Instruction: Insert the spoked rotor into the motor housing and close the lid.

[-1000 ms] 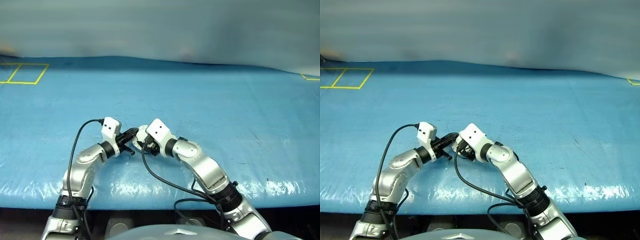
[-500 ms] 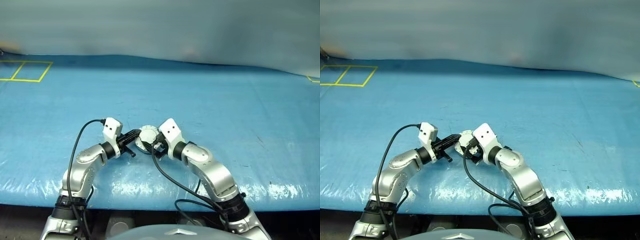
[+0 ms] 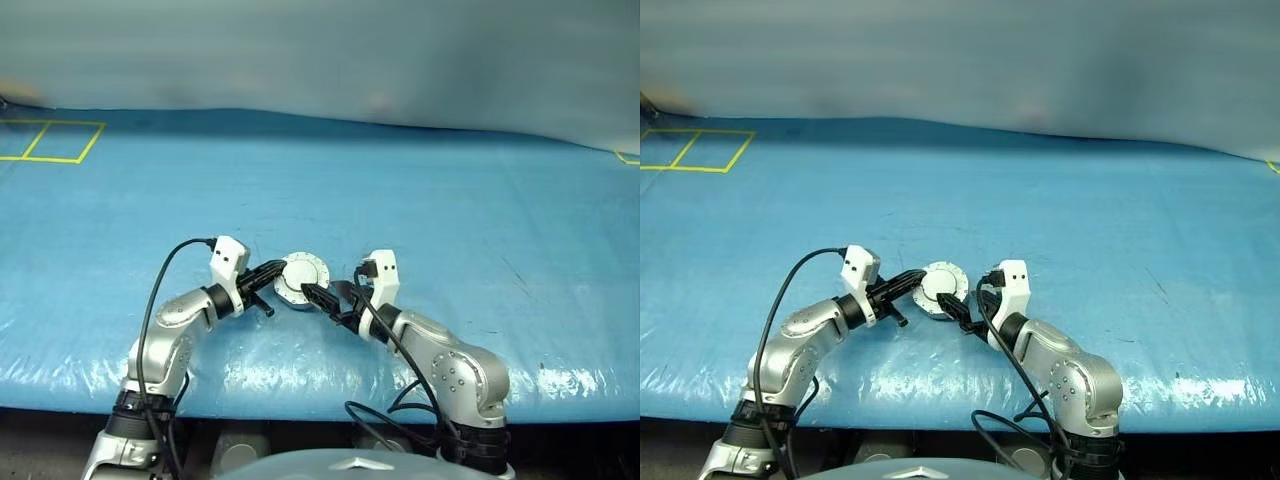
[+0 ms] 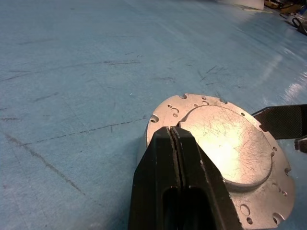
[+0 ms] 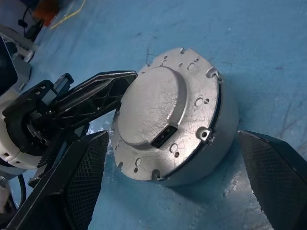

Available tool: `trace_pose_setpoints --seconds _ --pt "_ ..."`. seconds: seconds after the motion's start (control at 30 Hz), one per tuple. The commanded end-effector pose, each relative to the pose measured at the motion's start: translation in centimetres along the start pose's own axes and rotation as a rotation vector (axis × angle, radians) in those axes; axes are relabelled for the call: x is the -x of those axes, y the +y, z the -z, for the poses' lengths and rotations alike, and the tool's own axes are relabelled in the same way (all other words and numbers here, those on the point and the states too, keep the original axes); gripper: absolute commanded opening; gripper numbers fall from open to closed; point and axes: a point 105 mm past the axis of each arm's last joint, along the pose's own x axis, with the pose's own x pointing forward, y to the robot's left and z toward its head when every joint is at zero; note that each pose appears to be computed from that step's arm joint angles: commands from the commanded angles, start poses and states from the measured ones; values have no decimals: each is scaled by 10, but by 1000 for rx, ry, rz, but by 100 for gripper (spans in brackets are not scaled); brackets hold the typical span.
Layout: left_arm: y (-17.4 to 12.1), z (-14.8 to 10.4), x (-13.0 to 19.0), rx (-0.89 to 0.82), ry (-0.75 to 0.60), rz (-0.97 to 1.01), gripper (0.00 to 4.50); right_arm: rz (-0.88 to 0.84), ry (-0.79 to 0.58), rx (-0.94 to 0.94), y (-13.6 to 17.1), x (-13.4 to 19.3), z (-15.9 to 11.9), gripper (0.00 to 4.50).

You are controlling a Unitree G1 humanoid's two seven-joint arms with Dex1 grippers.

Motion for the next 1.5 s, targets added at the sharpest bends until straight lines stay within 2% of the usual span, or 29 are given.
trace_pose_setpoints --seconds 0.03,0.13,0.3,0.63,0.73,0.9,0.97,1.03,1.1,1.3,1.4,1.5 --pt "-8 -6 -4 -14 -21 40 0 -106 -47 -216 22 -9 -1 447" --pt "-8 -6 -4 -16 -22 37 0 -128 -34 -354 21 -13 4 447" --pt "-7 -5 -2 -19 -20 32 0 -176 54 -473 26 -21 17 447" --pt "-6 -5 0 -23 -23 21 0 -248 44 -615 34 -33 11 447" --pt "-5 -5 1 -26 -22 16 0 -261 40 -658 32 -29 12 384" --pt "-5 -4 2 -27 -20 12 0 -242 74 -672 28 -25 20 220" --pt "-5 -4 2 -26 -18 11 0 -230 91 -669 27 -23 24 182" --pt "-5 -3 2 -24 -17 10 0 -227 98 -668 27 -23 26 171" --pt "-5 -3 2 -22 -16 9 0 -223 102 -668 28 -23 27 126" --pt "-5 -6 2 -5 -39 -9 0 -196 107 -651 27 -24 28 124" --pt "4 -3 5 78 12 -107 0 -185 100 -653 25 -25 28 124" --pt "5 -10 10 159 -28 -123 0 -193 78 -660 25 -24 24 124"
